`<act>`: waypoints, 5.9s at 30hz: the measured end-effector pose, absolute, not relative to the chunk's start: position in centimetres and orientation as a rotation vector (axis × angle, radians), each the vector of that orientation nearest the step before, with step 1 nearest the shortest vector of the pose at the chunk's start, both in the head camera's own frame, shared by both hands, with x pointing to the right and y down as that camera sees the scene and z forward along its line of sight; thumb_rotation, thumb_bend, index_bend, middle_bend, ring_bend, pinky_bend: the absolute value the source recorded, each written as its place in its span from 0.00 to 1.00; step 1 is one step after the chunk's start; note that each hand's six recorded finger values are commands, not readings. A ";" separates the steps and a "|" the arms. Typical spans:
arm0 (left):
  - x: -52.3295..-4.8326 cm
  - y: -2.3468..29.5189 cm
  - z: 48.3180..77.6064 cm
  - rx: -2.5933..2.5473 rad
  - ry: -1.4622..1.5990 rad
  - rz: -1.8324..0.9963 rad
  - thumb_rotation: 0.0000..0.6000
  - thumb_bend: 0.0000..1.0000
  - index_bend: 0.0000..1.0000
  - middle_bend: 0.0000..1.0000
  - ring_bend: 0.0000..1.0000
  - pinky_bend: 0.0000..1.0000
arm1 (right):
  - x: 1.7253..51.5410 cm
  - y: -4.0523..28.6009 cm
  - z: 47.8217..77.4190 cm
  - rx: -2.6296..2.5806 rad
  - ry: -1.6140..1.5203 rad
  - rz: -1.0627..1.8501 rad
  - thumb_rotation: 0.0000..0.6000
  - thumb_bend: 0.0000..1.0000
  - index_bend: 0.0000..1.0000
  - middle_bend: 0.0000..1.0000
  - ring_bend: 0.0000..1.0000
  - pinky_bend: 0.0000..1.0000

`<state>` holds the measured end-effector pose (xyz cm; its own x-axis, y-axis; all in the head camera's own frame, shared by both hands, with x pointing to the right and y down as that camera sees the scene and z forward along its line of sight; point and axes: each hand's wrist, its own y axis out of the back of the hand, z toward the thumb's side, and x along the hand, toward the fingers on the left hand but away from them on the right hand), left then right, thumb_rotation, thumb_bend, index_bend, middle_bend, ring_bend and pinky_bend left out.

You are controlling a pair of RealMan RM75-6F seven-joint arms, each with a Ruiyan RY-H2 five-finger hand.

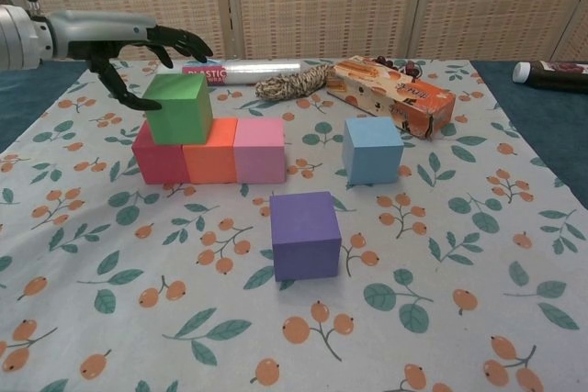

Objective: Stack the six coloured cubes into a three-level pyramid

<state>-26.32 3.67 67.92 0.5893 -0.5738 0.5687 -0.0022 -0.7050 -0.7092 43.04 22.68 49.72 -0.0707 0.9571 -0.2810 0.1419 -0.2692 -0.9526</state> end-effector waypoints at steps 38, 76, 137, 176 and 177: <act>-24.2 4.4 68.8 -2.089 0.573 -1.122 1.00 0.30 0.35 0.39 0.39 0.33 | 44.0 22.5 50.4 -1.489 -1.238 1.430 1.00 0.00 0.00 0.00 0.00 0.00; -24.0 4.2 68.8 -2.102 0.508 -1.105 1.00 0.30 0.33 0.35 0.35 0.29 | 43.7 22.5 50.4 -1.484 -1.236 1.436 1.00 0.00 0.00 0.00 0.00 0.00; -24.4 4.7 69.2 -2.098 0.461 -1.117 1.00 0.31 0.13 0.10 0.05 0.23 | 43.9 22.7 50.4 -1.477 -1.244 1.442 1.00 0.00 0.00 0.00 0.00 0.00; -23.9 4.8 69.3 -2.068 0.468 -1.108 1.00 0.31 0.30 0.28 0.29 0.34 | 44.1 22.8 50.5 -1.476 -1.249 1.446 1.00 0.00 0.00 0.00 0.00 0.00; -23.9 4.8 69.4 -2.069 0.465 -1.111 1.00 0.31 0.30 0.28 0.29 0.34 | 44.1 22.8 50.5 -1.477 -1.248 1.447 1.00 0.00 0.00 0.00 0.00 0.00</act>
